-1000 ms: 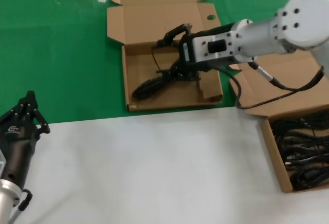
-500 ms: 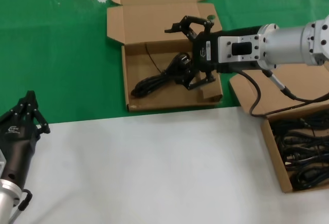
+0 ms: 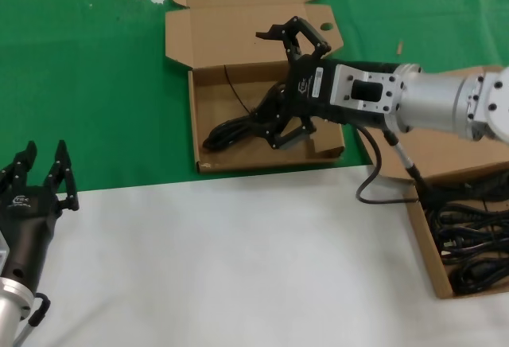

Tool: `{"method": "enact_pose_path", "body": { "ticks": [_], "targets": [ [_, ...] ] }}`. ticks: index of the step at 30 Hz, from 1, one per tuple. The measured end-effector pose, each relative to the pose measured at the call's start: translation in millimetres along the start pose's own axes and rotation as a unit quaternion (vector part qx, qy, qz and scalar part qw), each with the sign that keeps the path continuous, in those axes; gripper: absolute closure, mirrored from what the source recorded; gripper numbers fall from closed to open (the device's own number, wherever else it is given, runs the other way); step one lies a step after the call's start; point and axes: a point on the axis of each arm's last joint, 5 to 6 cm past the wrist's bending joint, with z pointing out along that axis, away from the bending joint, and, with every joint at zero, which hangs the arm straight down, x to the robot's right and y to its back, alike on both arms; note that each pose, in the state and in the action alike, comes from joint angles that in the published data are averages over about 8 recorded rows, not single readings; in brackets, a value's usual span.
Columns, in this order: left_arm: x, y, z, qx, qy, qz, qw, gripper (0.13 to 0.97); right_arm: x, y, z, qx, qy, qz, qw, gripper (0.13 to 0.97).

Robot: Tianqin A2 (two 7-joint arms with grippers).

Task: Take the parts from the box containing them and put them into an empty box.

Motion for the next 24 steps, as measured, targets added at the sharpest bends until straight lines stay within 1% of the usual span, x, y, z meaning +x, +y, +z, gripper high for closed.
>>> {"method": "enact_pose_path", "body": {
  "ticks": [5,8,9,14,17,21,24],
  "targets": [
    [0.0,0.0,0.0,0.000,0.000,0.000,1.0000,0.766,-16,3,1,0.012,0.030,0.036,0.999,0.178],
    [0.0,0.0,0.0,0.000,0.000,0.000,1.0000,0.710,-25,5,0,0.018,0.049,0.059,0.997,0.166],
    [0.0,0.0,0.0,0.000,0.000,0.000,1.0000,0.710,-28,5,0,0.020,0.055,0.066,0.996,0.160],
    [0.0,0.0,0.0,0.000,0.000,0.000,1.0000,0.578,-44,9,-2,0.027,0.087,0.105,0.990,0.131],
    [0.0,0.0,0.0,0.000,0.000,0.000,1.0000,0.499,-53,11,-3,0.030,0.106,0.128,0.986,0.131],
    [0.0,0.0,0.0,0.000,0.000,0.000,1.0000,0.499,-65,14,-6,0.032,0.131,0.159,0.978,0.130],
    [0.0,0.0,0.0,0.000,0.000,0.000,1.0000,0.428,-75,16,-9,0.032,0.151,0.183,0.971,0.130]
  ]
}}
